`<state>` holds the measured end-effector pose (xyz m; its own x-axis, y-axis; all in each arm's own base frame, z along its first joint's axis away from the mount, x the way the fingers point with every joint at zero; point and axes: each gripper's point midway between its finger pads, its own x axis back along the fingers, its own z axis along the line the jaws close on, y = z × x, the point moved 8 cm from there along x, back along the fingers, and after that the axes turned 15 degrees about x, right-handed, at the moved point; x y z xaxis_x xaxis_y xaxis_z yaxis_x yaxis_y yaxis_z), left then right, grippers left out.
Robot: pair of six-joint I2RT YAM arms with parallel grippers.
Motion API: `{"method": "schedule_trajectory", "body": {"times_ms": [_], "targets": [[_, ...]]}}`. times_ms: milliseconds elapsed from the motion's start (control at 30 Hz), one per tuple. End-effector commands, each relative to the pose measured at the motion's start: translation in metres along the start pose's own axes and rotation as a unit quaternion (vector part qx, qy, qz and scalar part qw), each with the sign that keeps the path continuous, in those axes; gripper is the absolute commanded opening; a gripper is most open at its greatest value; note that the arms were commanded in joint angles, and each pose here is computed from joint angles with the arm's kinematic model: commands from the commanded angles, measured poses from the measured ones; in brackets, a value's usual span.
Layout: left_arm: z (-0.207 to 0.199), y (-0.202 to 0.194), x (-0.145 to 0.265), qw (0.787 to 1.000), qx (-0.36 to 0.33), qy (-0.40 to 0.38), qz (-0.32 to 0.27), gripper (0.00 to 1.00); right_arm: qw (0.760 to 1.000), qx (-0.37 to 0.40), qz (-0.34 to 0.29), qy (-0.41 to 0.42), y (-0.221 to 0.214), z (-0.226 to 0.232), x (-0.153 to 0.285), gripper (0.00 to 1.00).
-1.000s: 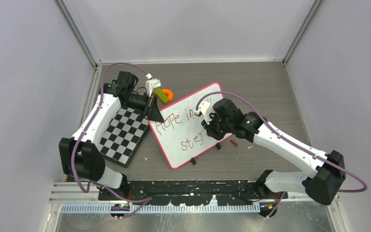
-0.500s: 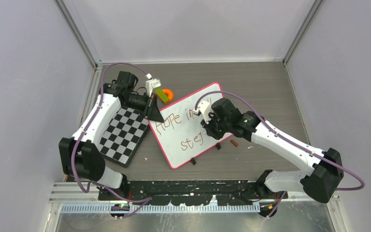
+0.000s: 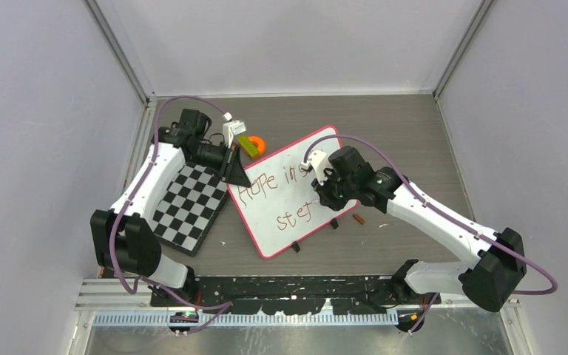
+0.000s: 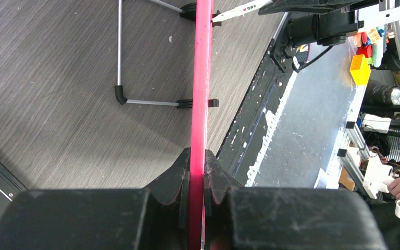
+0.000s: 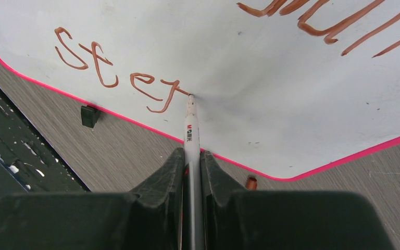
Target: Write a sentence on the whiteboard
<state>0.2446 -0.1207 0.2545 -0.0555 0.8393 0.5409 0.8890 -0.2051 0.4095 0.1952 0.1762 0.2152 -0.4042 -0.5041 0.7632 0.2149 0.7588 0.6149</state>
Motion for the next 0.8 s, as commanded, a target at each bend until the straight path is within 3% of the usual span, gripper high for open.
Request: {"method": "schedule_trajectory", "body": {"times_ms": [0,767], "targets": [[0.002,0.005,-0.001,1.000,-0.014,0.006,-0.006,0.00,1.000,-0.002,-0.010,-0.012,0.001,-0.005,-0.002,0.00],[0.002,0.004,0.000,1.000,-0.015,0.007,-0.007,0.00,0.999,0.004,-0.028,0.022,0.016,0.006,-0.006,0.00]]}}
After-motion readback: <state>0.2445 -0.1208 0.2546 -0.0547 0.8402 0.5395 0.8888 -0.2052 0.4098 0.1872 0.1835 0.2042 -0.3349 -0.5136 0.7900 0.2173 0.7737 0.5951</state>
